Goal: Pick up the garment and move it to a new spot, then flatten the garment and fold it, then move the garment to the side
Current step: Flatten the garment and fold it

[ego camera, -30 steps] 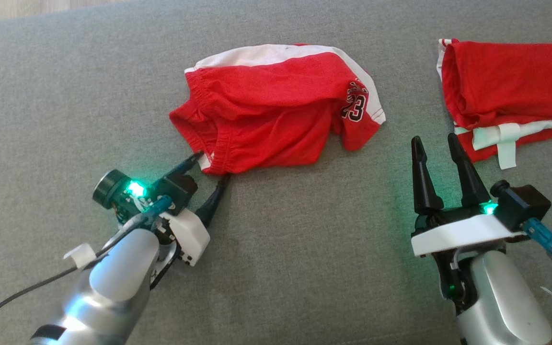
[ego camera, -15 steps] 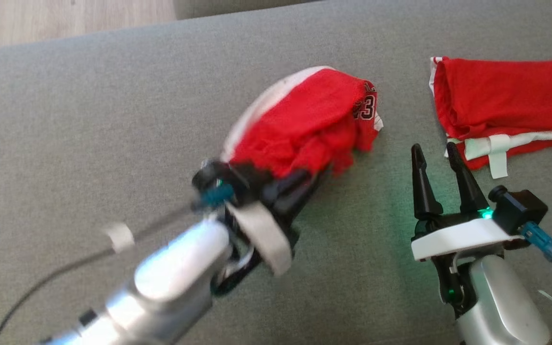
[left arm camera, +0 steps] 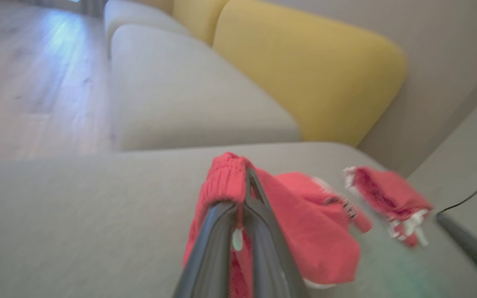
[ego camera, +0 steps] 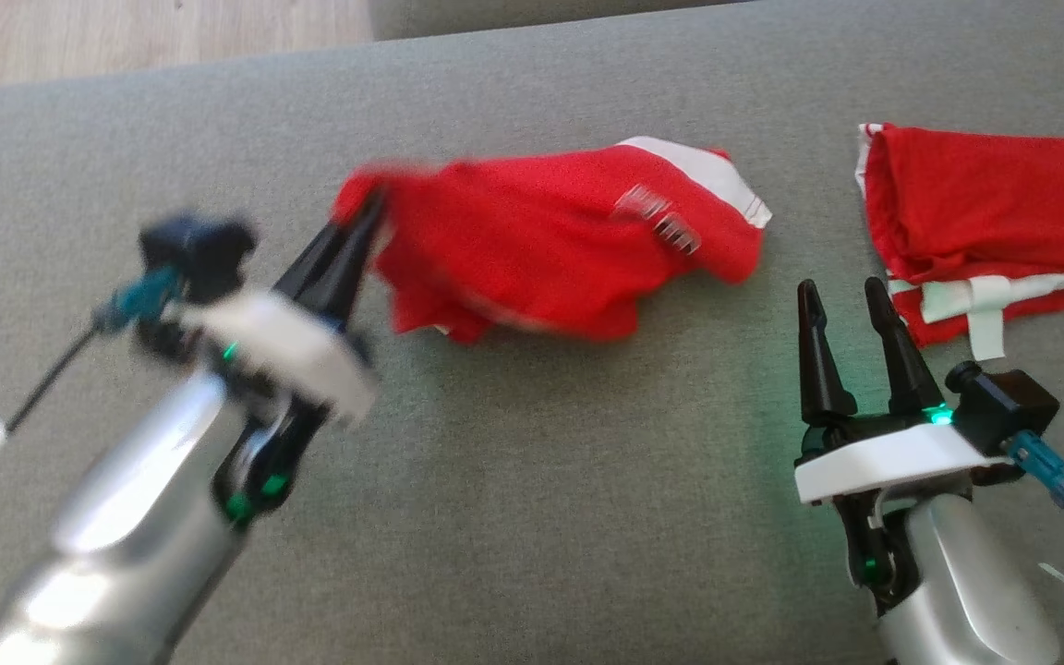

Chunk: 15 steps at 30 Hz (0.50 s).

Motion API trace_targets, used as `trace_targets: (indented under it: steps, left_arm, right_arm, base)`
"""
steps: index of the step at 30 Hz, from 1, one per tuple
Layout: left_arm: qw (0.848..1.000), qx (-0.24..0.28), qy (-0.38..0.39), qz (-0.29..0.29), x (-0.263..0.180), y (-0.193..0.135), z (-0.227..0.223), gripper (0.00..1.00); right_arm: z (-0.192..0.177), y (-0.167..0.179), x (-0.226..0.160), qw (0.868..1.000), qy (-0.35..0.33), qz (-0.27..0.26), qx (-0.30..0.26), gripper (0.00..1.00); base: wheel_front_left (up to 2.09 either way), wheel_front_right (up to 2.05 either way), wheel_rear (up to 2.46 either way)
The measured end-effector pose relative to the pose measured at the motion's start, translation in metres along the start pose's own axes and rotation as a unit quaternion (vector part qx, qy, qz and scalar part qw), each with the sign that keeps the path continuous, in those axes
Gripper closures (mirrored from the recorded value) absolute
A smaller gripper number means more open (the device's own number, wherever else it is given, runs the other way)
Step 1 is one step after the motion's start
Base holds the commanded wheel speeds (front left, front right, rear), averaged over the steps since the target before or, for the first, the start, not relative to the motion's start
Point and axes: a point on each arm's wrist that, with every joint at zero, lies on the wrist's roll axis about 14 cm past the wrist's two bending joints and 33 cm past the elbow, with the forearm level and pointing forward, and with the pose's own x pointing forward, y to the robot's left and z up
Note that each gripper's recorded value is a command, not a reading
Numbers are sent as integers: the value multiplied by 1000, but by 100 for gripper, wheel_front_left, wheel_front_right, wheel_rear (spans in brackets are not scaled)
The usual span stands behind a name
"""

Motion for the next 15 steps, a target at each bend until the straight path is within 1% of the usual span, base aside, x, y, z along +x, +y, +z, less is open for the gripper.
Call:
trace_targets:
  steps: [2,4,7,9,10,11,12,15]
  left_arm:
    - [997,5,48,58,-18,36,-36,100]
    - [990,18,93,104,-38,66,-69,100]
    - [980,4,124,156,-63,96,-102,100]
    - [978,3,124,166,-68,102,-108,100]
    - [978,7,124,169,-70,105,-110,80]
    - [977,14,125,173,-72,106,-113,49]
    - [976,16,123,177,-74,107,-115,0]
    - [976,24,114,184,-77,108,-116,0]
  right_arm:
    - [-3,2,2,1000,4,3,1,0]
    - [-8,6,4,1000,10,9,2,0]
    - [-13,10,7,1000,16,17,0,0]
    - [-14,13,9,1000,18,21,-3,0]
    - [-15,14,9,1000,19,24,-5,0]
    - [-15,15,10,999,19,26,-7,0]
    - [-15,16,10,999,21,27,-8,0]
    - [-14,20,12,999,19,33,-8,0]
  base:
    - [0,0,0]
    - [0,0,0]
    - [0,0,0]
    - [0,0,0]
    - [0,0,0]
    - [0,0,0]
    - [0,0,0]
    - [0,0,0]
